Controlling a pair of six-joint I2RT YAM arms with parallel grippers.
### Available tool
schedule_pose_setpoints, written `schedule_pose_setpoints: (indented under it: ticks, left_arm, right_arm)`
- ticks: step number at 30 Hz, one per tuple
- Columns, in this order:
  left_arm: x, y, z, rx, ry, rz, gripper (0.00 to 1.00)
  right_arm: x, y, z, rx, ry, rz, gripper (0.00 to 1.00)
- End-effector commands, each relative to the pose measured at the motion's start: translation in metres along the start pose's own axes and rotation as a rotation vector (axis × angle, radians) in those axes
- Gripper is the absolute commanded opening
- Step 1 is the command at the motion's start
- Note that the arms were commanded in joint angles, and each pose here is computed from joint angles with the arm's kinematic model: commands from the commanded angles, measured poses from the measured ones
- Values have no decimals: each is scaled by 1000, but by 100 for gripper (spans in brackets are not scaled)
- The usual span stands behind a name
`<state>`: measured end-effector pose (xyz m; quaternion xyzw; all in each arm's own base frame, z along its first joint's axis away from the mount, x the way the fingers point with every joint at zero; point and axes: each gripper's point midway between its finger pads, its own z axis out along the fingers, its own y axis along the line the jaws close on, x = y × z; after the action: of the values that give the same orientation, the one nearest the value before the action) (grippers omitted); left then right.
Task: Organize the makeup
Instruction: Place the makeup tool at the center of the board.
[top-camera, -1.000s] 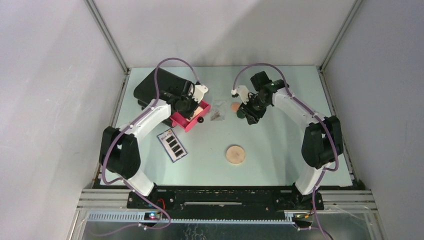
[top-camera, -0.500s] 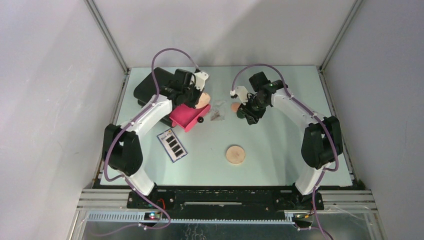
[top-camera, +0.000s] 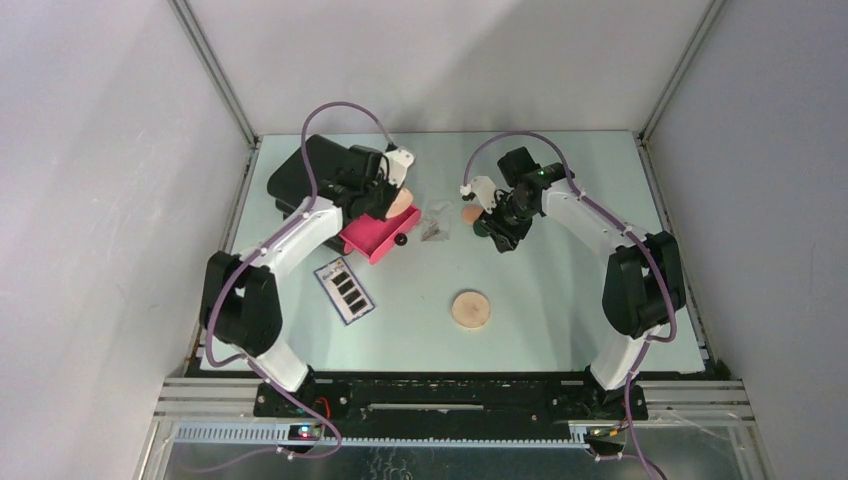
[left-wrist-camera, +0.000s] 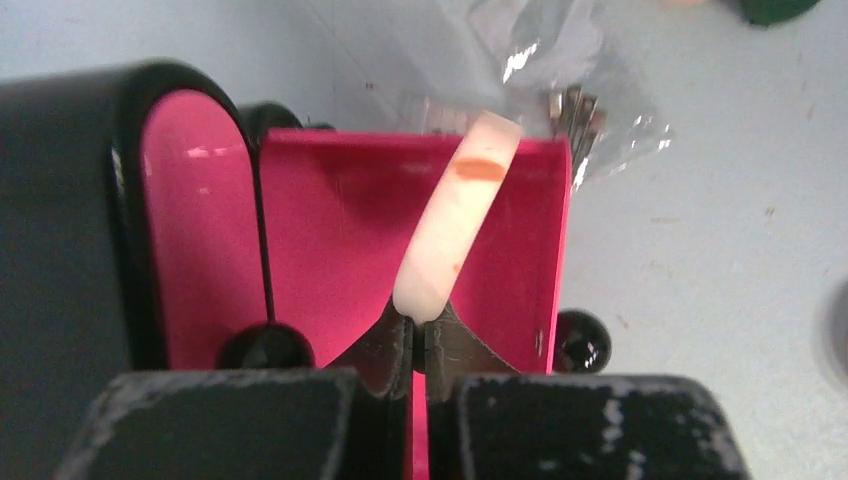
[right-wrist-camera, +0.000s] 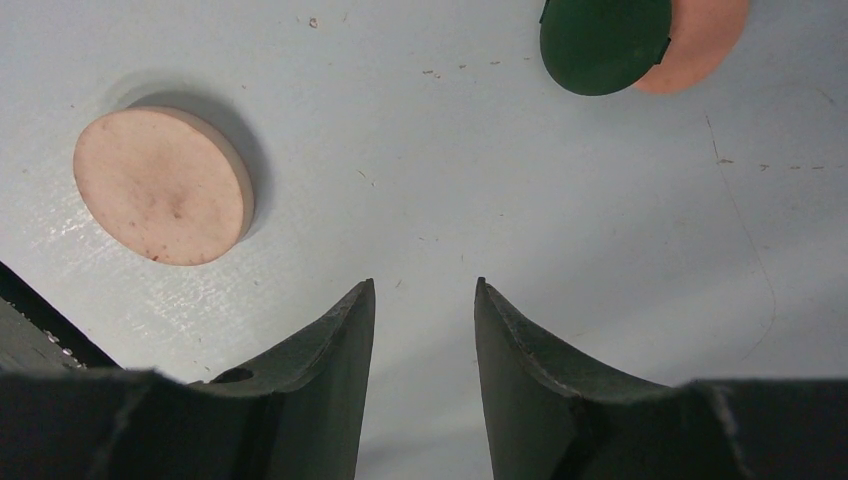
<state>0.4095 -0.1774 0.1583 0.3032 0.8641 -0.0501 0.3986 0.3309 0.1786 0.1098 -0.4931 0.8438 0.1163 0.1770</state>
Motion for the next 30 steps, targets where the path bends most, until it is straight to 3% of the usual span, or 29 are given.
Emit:
schedule_pose_setpoints:
  ticks: [1,10,14,21,26,30]
  left_arm:
    - [-3,9,-28,-51,-60,55,0]
    - [-46,-3,-96,17,-220,100,0]
    - [-55,-39,-117,181,-217,180,1]
    - [0,-130,-113,562,-1,358,3]
    - [67,-175,-92,732,239,470,2]
    - [96,-191,-76,805,341,488,4]
  right_arm:
    - [-9,-3,-13,34,-46,-34,50]
    - [-29,3,-30,20,-165,-13,50]
    - [-39,5,-46,15,-269,37,50]
    - [-35,5,-66,11,-392,121,51]
    - [-23,8,-64,-8,-414,147,51]
    - [-15,-1,-61,6,-408,179,51]
